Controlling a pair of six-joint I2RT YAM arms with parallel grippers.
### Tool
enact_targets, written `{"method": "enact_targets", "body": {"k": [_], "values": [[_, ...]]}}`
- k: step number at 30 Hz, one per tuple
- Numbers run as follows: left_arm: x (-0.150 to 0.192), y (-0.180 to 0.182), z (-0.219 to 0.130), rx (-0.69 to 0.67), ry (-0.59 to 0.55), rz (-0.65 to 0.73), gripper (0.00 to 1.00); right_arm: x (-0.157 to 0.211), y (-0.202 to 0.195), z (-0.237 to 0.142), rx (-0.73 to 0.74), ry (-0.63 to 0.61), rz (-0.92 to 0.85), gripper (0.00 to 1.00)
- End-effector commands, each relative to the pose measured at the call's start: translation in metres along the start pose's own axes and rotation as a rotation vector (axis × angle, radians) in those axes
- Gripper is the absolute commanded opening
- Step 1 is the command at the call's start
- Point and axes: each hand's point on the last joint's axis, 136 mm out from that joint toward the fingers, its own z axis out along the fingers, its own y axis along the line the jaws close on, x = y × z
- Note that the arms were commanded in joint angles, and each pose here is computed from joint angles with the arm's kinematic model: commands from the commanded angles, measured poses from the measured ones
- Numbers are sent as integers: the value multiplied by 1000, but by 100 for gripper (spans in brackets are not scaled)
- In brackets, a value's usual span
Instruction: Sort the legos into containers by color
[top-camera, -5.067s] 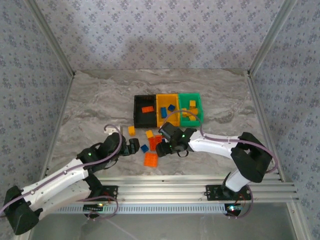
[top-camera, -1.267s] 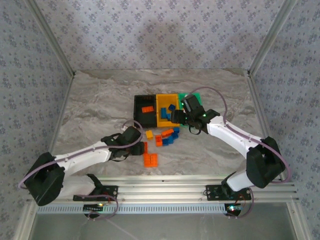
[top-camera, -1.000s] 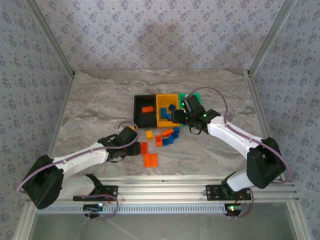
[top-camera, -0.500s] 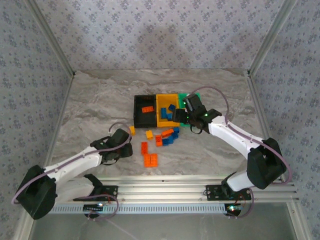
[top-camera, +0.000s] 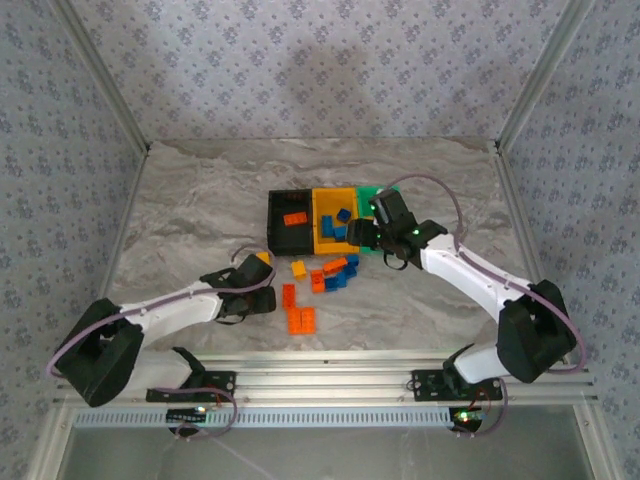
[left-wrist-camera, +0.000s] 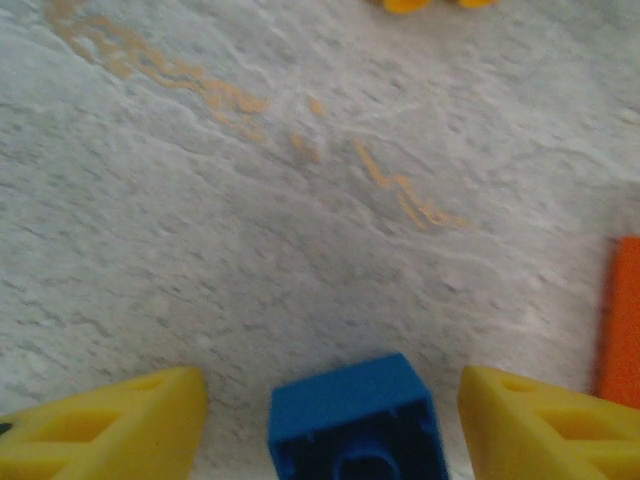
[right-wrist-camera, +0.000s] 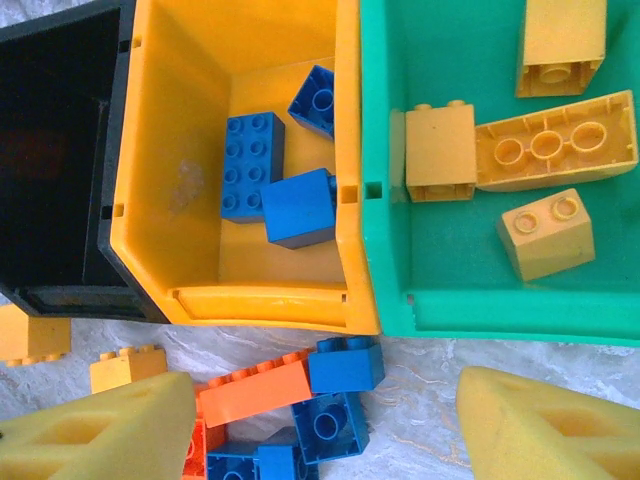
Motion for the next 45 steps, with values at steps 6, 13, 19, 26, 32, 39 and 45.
{"method": "enact_targets", "body": {"k": [6, 13, 19, 26, 32, 39, 45], "values": [[1, -12, 7, 54, 12, -3, 44, 1, -9, -6, 11, -11, 17, 71], [-12, -28, -16, 110, -16, 8, 28, 1, -14, -8, 15, -17, 26, 71], [-63, -77, -51, 203, -106, 55, 25, 5, -21, -11, 26, -23, 34, 71], [-140, -166, -61, 309, -185, 157, 25, 19, -36, -13, 56, 0, 43, 71], [-186, -223, -35, 304, -191, 239, 25, 36, -47, -15, 72, 26, 52, 71], [-211, -247, -16, 301, -179, 238, 50, 56, -48, -16, 32, 59, 55, 72], [-224, -254, -59, 370, -251, 220, 78, 72, -28, -10, -70, 105, 12, 72]]}}
